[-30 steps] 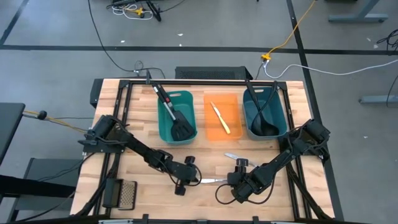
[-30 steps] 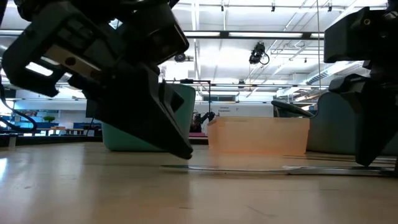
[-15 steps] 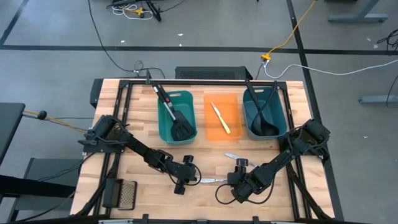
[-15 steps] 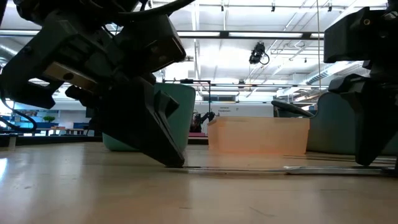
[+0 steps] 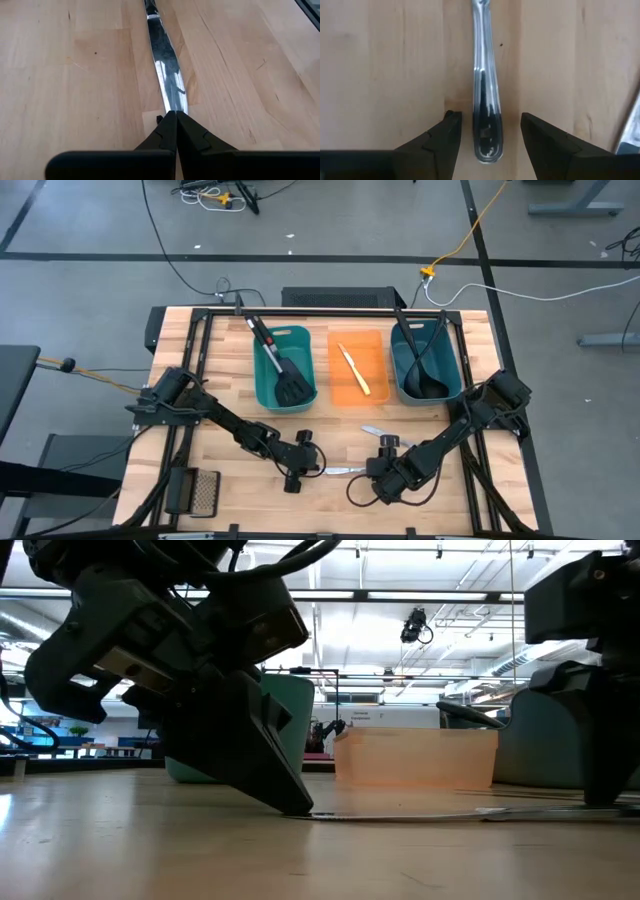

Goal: Pick & Place Kitchen Items
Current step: Put the bottom silver knife into the orange bin

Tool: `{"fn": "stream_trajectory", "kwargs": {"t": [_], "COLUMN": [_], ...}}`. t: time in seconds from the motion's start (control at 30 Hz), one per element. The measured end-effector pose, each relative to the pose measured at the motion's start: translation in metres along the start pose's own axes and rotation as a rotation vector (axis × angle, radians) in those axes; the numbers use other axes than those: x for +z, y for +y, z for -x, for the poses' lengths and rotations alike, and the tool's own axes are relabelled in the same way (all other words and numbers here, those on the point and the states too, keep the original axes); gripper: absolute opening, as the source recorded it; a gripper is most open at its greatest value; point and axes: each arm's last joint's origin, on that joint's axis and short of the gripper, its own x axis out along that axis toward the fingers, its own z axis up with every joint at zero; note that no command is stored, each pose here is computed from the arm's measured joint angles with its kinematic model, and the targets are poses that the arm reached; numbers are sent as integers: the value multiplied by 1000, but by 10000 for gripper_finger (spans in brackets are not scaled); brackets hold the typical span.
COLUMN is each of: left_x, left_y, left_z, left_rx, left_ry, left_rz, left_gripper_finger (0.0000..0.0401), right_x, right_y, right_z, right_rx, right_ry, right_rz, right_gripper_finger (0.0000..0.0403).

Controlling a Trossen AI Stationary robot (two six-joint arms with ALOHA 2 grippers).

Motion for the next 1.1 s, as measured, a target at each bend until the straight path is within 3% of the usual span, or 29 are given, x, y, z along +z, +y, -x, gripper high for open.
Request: {"fn": "stream_trajectory", "kwargs": {"t": [0.57,1.1], "left_x": [-2,-2], "left_y": [1,1], "left_z": [-1,-1], "left_rx": [-1,-2], "left_ry": [5,7], "left_rz": [-6,-18], "left_gripper_finger": [5,5], "right_x": [10,3], "right_y": [-22,-30], "right_z": [-4,-14], "right_rx": [62,113], "right_ry": [113,127], "right_rz": [26,31], "right_gripper_finger": [211,127]}}
